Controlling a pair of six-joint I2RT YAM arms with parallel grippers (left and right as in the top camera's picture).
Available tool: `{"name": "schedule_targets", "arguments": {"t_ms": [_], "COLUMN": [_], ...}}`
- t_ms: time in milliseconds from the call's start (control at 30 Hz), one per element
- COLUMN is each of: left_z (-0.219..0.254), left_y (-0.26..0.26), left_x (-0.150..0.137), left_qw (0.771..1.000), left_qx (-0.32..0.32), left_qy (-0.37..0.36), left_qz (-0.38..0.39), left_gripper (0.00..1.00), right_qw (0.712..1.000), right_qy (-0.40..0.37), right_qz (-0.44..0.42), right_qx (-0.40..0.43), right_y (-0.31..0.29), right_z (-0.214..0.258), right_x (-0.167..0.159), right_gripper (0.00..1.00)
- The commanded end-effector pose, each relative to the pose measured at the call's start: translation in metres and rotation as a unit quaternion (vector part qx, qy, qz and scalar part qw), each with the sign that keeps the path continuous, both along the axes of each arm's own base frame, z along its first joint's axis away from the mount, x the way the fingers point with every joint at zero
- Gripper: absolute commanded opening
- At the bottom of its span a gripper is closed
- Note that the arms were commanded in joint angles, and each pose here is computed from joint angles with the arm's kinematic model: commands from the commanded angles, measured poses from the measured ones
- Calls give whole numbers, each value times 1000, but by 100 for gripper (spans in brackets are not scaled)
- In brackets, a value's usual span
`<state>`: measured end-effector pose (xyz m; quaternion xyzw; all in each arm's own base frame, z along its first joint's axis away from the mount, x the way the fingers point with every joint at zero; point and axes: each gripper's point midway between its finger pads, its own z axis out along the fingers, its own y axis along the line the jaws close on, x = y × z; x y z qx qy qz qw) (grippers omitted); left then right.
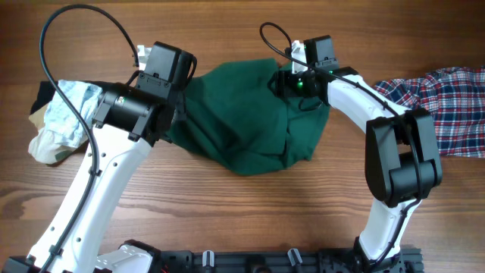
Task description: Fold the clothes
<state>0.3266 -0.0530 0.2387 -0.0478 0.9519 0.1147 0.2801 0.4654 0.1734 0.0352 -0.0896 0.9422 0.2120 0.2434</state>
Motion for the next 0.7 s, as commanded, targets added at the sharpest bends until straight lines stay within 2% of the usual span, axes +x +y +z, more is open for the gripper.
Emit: {"name": "schedule_targets", "arguments": {"t_ms": [0,167,233,333,367,433,500,600,667], "left_z": [1,0,0,0,0,0,0,1,1], "left_y": [-1,-2,-2,-2,-2,-2,-2,-2,-2], "left_x": [0,0,0,0,0,0,0,0,0], "left_qw": [1000,1000,1000,1000,1000,1000,1000,1000,1000], "left_qx": [-9,-12,-12,-12,-12,-11,-10,-9,-9], "left_qy": [-1,0,0,0,0,0,0,0,0], "left_qz": [2,1,1,1,1,0,-1,0,0], "left_gripper": [30,31,31,31,31,31,32,34,36], "right_qw": [1000,998,998,994,993,991,985,974,955], "right_qy": [11,34,34,16,5,-27,-109,-203,-286], "right_qz": [-6,12,17,43,49,52,53,2,-40], "right_qx": [6,46,57,101,111,124,124,98,63], "right_y": [4,22,25,37,39,35,16,-25,-61], "right_z": [-19,-35,-32,-1,15,58,144,231,296], "right_x": [2,-4,-5,-5,-5,-5,-12,-26,-50], "right_gripper": [68,59,42,9,4,4,4,4,4]}}
